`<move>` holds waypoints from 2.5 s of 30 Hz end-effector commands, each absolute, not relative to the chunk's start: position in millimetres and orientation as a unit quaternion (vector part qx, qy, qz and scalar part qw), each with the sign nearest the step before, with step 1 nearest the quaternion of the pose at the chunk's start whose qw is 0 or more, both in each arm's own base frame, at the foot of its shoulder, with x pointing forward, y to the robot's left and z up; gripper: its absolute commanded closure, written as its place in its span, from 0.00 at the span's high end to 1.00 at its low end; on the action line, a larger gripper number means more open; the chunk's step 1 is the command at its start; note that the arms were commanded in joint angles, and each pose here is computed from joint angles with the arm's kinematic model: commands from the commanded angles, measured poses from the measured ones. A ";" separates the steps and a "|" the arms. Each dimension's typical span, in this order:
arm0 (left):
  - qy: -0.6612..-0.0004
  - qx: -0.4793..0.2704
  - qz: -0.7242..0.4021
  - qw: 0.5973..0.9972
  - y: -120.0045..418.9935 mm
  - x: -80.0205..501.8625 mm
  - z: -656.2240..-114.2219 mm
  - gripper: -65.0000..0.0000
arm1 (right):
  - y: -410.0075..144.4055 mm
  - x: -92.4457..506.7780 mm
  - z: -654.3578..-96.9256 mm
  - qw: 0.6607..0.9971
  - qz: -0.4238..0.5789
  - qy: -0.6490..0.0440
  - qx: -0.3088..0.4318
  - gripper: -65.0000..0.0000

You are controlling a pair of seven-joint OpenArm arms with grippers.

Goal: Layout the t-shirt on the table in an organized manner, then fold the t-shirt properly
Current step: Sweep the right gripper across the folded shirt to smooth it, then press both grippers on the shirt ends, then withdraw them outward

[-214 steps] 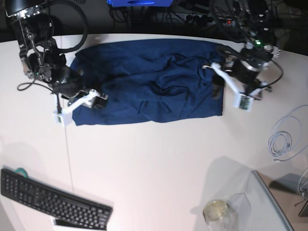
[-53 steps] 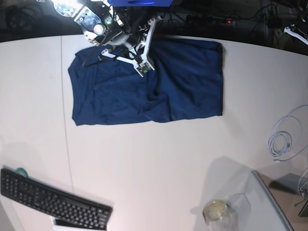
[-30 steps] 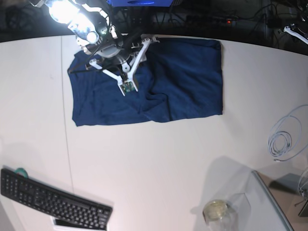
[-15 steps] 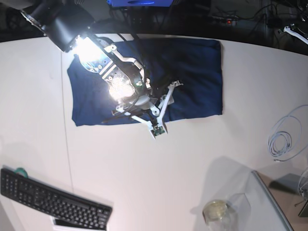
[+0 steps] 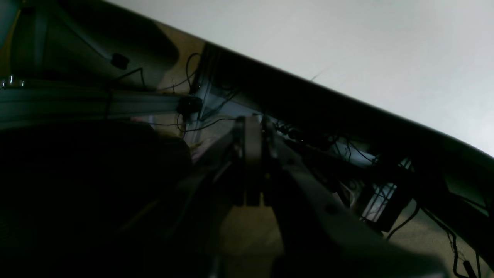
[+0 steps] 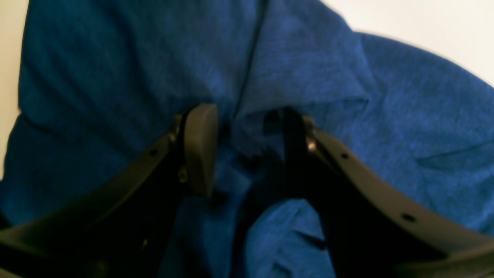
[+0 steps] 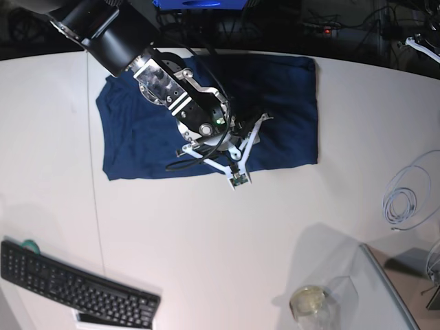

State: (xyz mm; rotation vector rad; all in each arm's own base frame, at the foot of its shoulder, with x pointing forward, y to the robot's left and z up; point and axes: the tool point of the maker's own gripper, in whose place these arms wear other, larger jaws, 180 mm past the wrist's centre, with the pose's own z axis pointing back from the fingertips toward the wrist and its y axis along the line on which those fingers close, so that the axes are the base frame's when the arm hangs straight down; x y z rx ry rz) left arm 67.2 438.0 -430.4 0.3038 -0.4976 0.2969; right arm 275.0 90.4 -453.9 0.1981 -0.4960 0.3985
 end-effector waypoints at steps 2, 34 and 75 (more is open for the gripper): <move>-0.258 0.166 0.142 0.941 449.6 70.1 -417.6 0.00 | 97.3 288.5 -447.5 0.941 0.195 -0.258 0.097 0.41; -0.258 0.166 0.142 0.941 449.7 69.7 -417.5 0.00 | 67.6 315.3 -439.0 0.940 0.197 -0.271 0.066 0.00; -0.375 -0.061 -0.161 0.911 197.8 267.3 -417.8 0.00 | 153.2 176.3 -426.5 0.868 0.397 -0.240 0.178 0.00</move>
